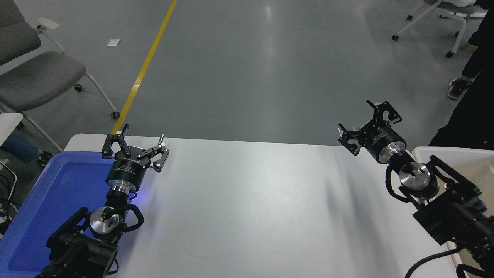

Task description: Pick up paper ball place in dustbin

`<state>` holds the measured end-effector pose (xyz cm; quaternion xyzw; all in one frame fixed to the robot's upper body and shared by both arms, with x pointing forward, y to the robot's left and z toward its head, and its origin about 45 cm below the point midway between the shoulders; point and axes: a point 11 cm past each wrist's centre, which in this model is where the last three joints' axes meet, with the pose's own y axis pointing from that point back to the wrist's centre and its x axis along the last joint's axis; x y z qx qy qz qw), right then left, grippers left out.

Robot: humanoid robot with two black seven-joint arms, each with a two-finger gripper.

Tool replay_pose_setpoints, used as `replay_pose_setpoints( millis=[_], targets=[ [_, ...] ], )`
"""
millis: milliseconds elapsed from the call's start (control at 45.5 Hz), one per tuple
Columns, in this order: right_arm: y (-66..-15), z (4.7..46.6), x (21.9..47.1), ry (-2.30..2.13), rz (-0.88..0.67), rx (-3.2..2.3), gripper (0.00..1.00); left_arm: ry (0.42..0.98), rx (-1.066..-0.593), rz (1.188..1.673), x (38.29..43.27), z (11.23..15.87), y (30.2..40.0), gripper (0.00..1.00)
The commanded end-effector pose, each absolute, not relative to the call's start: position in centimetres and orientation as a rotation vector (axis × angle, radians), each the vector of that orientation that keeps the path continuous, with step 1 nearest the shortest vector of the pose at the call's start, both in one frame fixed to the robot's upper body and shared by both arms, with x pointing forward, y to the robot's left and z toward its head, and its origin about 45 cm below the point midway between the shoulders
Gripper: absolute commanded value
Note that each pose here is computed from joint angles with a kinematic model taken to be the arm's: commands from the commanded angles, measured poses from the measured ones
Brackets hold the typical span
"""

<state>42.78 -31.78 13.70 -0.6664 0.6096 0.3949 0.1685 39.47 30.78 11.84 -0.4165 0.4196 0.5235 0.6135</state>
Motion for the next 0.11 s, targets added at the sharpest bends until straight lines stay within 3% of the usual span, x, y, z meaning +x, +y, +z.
replay_pose_setpoints(
  millis=[0,88],
  targets=[
    [-31.97,12.92,42.13,1.706,1.138,-1.856,1.00,0.967,-0.960,1.207,39.47,11.84,30.78,0.99],
    [-32.23,12.88,42.11,1.711,1.137,-1.845,1.00,0.967,-0.960,1.207,39.47,11.84,30.78,0.99]
  ],
)
